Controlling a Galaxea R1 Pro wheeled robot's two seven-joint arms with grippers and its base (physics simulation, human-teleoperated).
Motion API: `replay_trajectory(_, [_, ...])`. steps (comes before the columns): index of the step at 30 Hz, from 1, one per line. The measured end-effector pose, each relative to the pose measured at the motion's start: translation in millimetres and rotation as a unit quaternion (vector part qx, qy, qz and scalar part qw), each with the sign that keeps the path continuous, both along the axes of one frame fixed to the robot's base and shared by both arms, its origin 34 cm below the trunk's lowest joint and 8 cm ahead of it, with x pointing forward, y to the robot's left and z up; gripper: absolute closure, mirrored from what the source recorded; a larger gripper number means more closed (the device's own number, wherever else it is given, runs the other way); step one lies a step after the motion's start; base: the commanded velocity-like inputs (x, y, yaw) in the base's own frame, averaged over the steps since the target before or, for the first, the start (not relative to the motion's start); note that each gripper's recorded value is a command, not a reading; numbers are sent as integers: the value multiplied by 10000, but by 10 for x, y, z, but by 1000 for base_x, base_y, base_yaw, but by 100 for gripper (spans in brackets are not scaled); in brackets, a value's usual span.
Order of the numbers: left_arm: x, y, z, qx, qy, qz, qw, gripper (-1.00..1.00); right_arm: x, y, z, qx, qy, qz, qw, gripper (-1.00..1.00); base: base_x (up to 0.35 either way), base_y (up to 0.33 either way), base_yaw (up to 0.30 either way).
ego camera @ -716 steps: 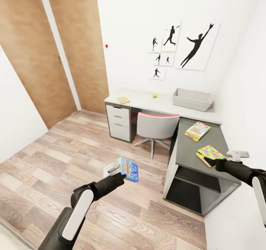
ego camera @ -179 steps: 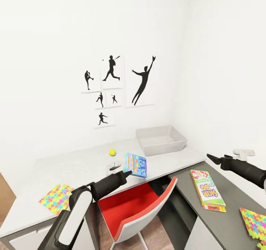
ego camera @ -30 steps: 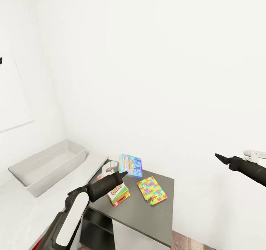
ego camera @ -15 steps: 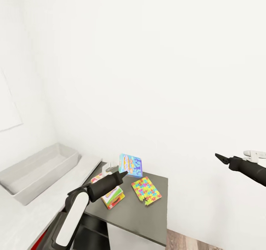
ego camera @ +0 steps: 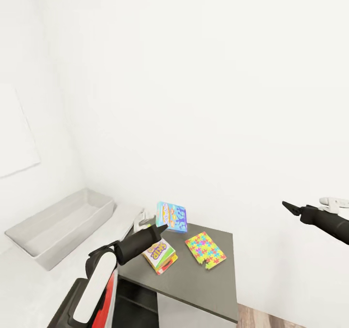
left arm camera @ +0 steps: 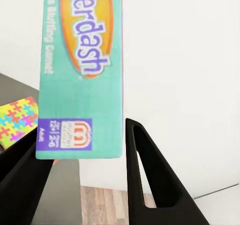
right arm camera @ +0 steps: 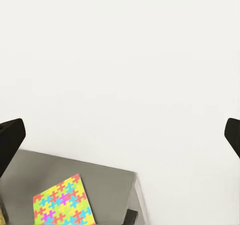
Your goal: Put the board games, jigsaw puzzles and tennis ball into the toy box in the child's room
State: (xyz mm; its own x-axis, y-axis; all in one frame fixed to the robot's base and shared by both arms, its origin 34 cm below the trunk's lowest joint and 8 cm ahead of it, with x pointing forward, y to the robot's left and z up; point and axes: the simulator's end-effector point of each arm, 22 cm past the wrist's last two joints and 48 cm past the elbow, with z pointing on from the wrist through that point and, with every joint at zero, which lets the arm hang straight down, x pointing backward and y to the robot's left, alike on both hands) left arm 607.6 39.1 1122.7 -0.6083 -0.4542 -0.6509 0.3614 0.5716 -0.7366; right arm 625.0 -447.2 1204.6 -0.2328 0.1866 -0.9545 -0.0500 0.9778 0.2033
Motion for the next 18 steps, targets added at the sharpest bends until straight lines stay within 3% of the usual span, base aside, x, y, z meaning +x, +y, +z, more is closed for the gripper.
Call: replay_trajectory(18, [-2, 2, -2, -2, 9, 8, 10000, 100, -1, 1, 2, 1, -2, 0, 10000, -100, 5, 31, 0])
